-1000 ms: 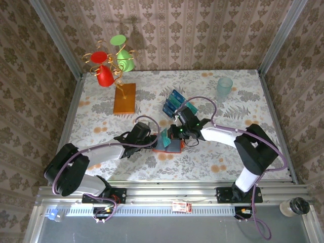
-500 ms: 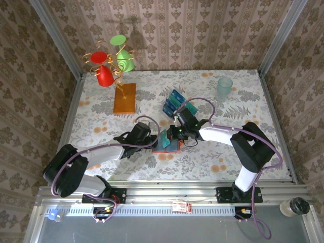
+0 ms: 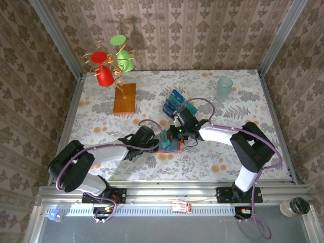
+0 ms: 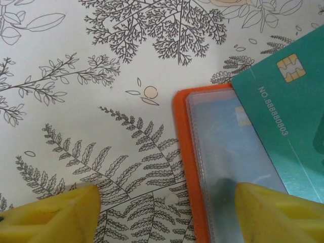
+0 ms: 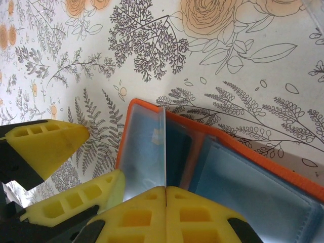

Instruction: Put the credit cards into the card holder

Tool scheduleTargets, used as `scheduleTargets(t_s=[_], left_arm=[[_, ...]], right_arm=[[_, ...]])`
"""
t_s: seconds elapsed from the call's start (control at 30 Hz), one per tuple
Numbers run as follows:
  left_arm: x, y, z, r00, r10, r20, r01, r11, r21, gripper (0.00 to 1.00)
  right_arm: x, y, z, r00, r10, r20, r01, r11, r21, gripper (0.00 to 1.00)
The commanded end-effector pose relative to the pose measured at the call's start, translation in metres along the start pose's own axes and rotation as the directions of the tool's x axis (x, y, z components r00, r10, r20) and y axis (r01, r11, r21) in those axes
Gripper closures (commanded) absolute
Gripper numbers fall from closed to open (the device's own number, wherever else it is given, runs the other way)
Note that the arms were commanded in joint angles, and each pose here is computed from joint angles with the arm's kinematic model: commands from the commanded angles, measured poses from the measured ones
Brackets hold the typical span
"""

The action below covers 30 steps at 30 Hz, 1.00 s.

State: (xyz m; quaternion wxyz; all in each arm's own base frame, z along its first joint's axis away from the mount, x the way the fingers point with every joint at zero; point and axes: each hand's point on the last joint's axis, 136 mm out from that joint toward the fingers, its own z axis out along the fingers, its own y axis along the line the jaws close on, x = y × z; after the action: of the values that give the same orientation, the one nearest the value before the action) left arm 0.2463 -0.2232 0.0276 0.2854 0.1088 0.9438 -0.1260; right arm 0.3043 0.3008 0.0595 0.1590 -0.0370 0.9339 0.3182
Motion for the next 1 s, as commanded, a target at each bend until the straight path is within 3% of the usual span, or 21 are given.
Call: scheduleTargets(t_s=[0.0,0.47,0.77,0.97], left_arm=[[0.011,0.009,0.003,0.999,0.007,-0.032,-0.009,0.998,-0.059,0.29],[0.021,0.013,-0.001,0.998,0.011,-0.065,-0.020,0.992,-0.128,0.30],[0.021,0.013,-0.004,0.998,0.003,-0.056,-0.011,0.990,-0.142,0.30],[0.021,0.013,-0.003,0.998,0.001,-0.059,-0.010,0.990,-0.144,0.30]], right_arm=[[0.006,-0.001,0.003,1.000,0.003,-0.016,-0.003,1.000,-0.007,1.00],[-0.011,0.005,-0.036,0.989,0.045,0.138,-0.042,0.999,-0.025,1.00],[-0.013,-0.006,-0.043,0.943,0.172,0.285,-0.149,0.984,-0.100,1.00],[-0.011,-0.005,-0.039,0.925,0.196,0.325,-0.161,0.978,-0.133,1.00]])
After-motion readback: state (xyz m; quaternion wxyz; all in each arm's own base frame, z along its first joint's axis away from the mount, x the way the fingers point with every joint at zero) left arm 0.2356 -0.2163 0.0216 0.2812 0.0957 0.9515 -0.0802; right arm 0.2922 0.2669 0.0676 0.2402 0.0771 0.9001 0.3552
